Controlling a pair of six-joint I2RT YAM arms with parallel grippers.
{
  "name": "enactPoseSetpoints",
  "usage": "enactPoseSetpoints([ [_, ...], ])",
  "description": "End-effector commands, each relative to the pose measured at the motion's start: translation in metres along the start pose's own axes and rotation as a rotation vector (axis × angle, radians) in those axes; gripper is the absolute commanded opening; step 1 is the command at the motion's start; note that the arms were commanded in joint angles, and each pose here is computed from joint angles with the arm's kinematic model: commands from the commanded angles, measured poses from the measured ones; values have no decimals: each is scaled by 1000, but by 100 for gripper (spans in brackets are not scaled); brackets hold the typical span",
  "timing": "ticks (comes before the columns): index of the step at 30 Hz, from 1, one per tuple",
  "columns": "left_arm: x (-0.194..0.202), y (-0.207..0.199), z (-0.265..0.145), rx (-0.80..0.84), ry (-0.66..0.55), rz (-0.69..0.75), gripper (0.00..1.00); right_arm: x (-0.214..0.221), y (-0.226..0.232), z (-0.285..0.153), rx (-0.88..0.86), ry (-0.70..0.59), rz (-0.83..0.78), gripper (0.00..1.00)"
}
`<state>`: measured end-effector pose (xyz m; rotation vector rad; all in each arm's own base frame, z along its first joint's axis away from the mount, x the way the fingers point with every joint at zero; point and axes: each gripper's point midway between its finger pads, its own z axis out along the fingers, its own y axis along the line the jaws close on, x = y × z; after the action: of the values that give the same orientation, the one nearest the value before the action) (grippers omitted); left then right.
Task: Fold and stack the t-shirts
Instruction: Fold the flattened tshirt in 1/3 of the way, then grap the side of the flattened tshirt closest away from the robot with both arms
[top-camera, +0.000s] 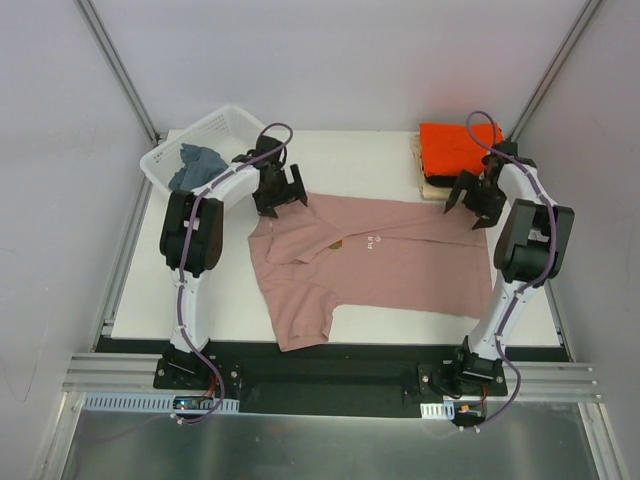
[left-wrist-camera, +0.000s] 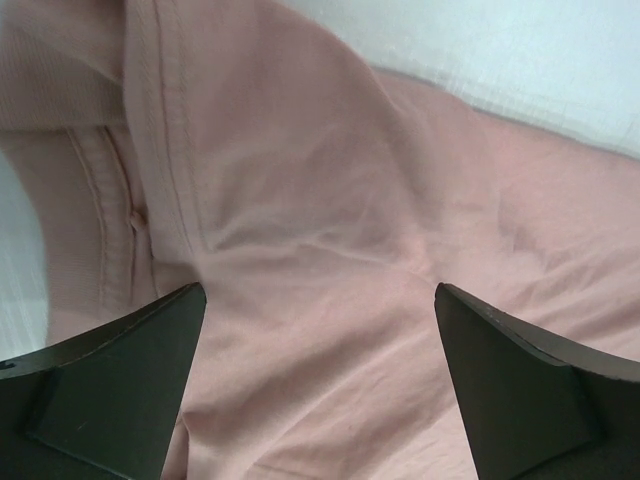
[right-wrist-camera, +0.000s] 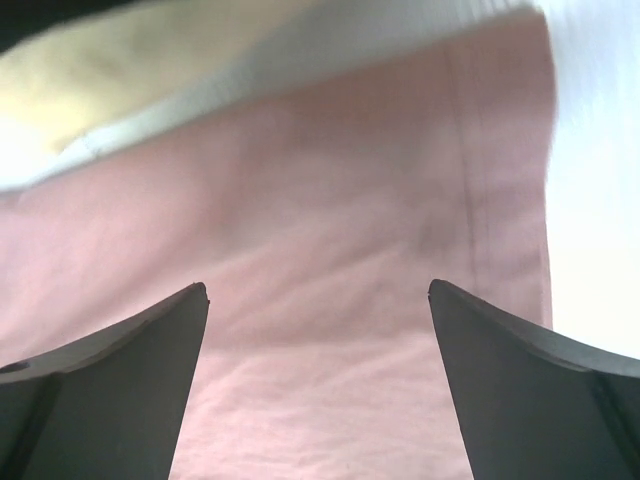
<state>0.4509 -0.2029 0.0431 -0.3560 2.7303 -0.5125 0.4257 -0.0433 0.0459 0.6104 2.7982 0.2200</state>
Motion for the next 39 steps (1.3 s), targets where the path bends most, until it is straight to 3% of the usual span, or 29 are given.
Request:
enactPoseSetpoints([
  [1, 2, -34, -57, 66, -86, 98, 99, -9, 6, -67, -25, -165, -33, 97],
  [10, 54, -25, -123, 53, -137, 130, 99, 31, -3, -116, -15, -282, 26, 97],
  [14, 111, -7, -144, 48, -99, 104, 99, 49, -22, -134, 52, -383, 140, 97],
  [21, 244, 47, -163, 108, 106, -2, 98, 82, -32, -130, 44, -374, 166, 97],
  [28, 321, 68, -161, 123, 239, -82, 77, 97, -36, -123, 44, -364, 163, 97],
  [35, 348, 64, -145, 122, 314, -67, 72, 98, -35, -120, 38, -357, 163, 97],
  [38, 349, 64, -136, 93, 321, -46, 66, 100, -37, -119, 48, -358, 168, 97],
  [39, 348, 64, -135, 85, 319, -42, 58, 99, -37, -120, 49, -363, 171, 97],
])
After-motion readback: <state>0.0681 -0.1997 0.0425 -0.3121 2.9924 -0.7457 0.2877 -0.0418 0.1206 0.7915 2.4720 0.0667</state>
